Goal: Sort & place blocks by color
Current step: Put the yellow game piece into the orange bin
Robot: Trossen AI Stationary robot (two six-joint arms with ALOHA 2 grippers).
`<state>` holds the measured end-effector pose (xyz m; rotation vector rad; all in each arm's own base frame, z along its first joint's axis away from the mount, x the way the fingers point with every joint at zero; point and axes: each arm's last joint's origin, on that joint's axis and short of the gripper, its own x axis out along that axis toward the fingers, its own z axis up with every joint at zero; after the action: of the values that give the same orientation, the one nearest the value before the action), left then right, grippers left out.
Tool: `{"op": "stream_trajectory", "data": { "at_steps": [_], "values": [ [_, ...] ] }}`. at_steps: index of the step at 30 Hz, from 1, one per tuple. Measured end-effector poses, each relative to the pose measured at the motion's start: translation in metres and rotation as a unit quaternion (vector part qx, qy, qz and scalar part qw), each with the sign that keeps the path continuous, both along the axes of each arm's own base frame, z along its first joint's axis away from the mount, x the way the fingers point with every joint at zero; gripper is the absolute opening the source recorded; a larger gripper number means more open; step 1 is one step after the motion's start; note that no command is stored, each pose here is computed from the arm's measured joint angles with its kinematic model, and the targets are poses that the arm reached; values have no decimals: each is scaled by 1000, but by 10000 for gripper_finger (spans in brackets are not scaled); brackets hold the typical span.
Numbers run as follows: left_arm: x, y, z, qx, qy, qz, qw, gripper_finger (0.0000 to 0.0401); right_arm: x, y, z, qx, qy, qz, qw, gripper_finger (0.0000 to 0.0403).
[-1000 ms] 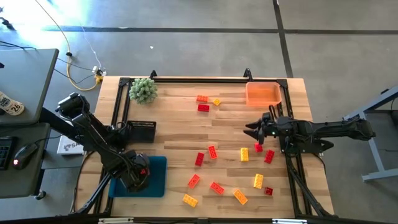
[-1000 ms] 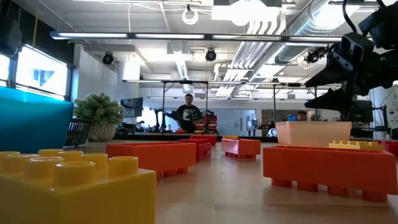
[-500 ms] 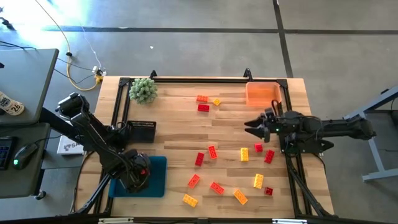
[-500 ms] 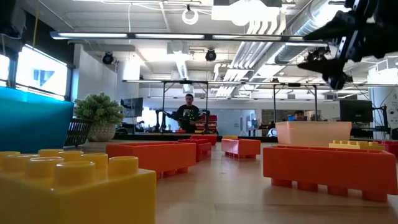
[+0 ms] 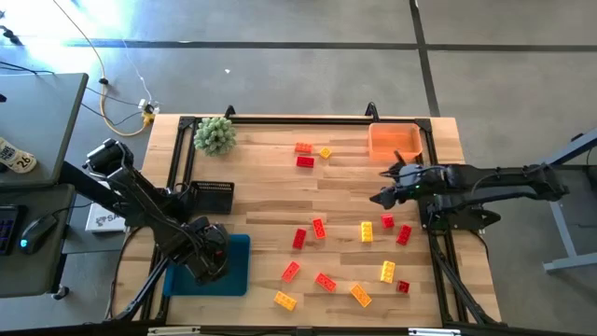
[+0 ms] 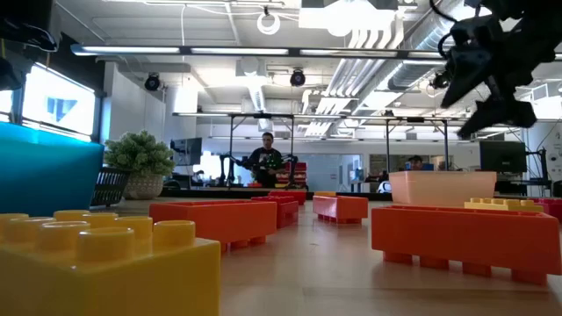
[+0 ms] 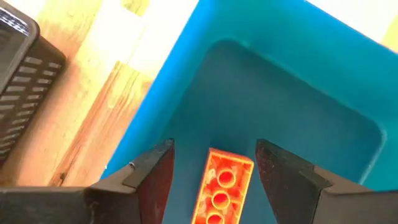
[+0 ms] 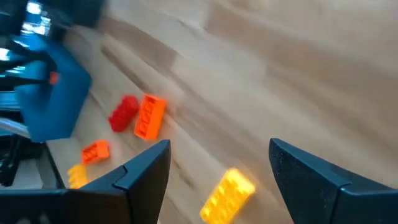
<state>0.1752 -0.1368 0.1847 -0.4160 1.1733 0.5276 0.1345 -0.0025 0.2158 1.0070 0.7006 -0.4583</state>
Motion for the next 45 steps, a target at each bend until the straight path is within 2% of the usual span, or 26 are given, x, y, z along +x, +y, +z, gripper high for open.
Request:
{"op": "stream_trajectory", "data": {
  "at_steps": [5, 11, 18, 24, 27, 32, 35, 38, 45],
  "values": [
    [4, 5, 0, 20, -8, -6, 1000, 213, 11, 11, -11, 87, 52, -10, 995, 259],
    [7, 9, 0, 13, 6, -16, 1000, 213, 24, 27, -24, 131, 94, -12, 987, 259],
    [8, 10, 0, 14, 12, -30, 999, 213, 43, 40, -31, 129, 73, 2, 989, 259],
    [8, 10, 0, 16, 12, -31, 999, 213, 46, 46, -42, 143, 119, -13, 983, 259],
    [8, 10, 0, 21, 11, -39, 999, 213, 52, 51, -37, 139, 140, -10, 980, 259],
    [8, 11, 0, 31, 5, -40, 999, 213, 61, 56, -18, 99, 199, -14, 975, 259],
    [8, 11, 0, 31, 5, -40, 999, 213, 64, 58, -12, 73, 248, -25, 966, 259],
    [8, 11, 0, 31, 5, -40, 999, 213, 67, 59, -16, 53, 290, -37, 955, 259],
    [8, 11, 0, 33, 5, -44, 998, 213, 82, 64, -39, 48, 323, -44, 944, 259]
  ]
}}
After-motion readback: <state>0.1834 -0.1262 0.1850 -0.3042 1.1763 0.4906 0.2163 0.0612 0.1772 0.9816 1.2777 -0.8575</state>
